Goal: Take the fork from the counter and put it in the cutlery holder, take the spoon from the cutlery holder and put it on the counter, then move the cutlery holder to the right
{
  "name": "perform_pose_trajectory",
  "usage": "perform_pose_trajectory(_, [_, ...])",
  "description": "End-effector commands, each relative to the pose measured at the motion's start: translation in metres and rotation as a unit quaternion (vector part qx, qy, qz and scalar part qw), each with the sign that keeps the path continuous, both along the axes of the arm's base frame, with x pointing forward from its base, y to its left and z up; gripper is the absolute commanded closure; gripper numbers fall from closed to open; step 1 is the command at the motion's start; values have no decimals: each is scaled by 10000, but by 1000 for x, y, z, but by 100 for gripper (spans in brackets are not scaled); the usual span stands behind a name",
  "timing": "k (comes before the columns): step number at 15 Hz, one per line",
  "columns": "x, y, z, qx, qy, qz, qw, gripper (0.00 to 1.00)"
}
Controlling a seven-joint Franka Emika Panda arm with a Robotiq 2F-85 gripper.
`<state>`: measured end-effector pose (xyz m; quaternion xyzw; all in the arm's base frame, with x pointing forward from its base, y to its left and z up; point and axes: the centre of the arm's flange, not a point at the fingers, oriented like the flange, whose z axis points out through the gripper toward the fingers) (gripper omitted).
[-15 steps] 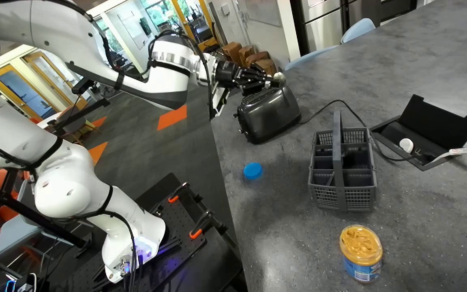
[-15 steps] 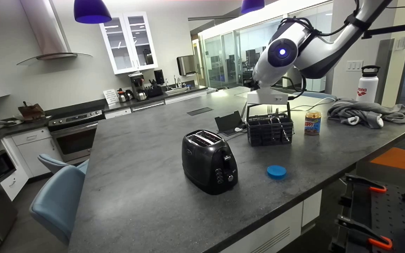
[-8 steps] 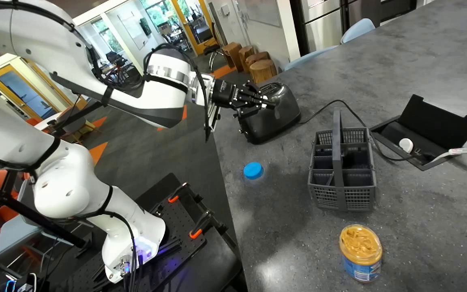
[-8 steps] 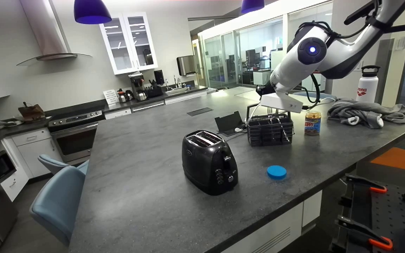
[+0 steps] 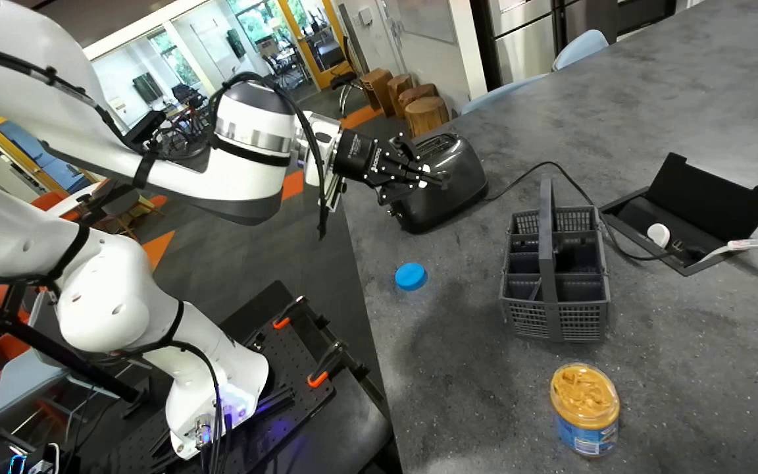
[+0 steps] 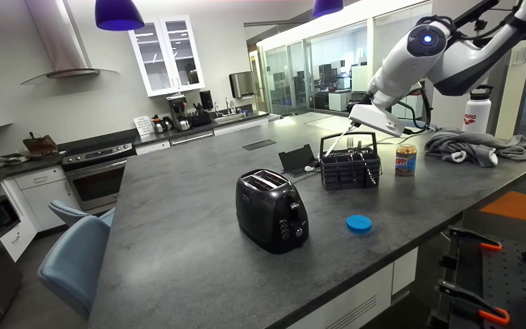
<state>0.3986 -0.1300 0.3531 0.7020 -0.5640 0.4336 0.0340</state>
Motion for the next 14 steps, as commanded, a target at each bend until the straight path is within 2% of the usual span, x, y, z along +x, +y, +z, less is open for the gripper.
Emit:
perform_pose_trajectory(1, [-6, -6, -41, 324, -43, -83, 9994, 99])
perform_pose_trajectory(14, [3, -29, -115, 588, 804, -310, 9945, 99])
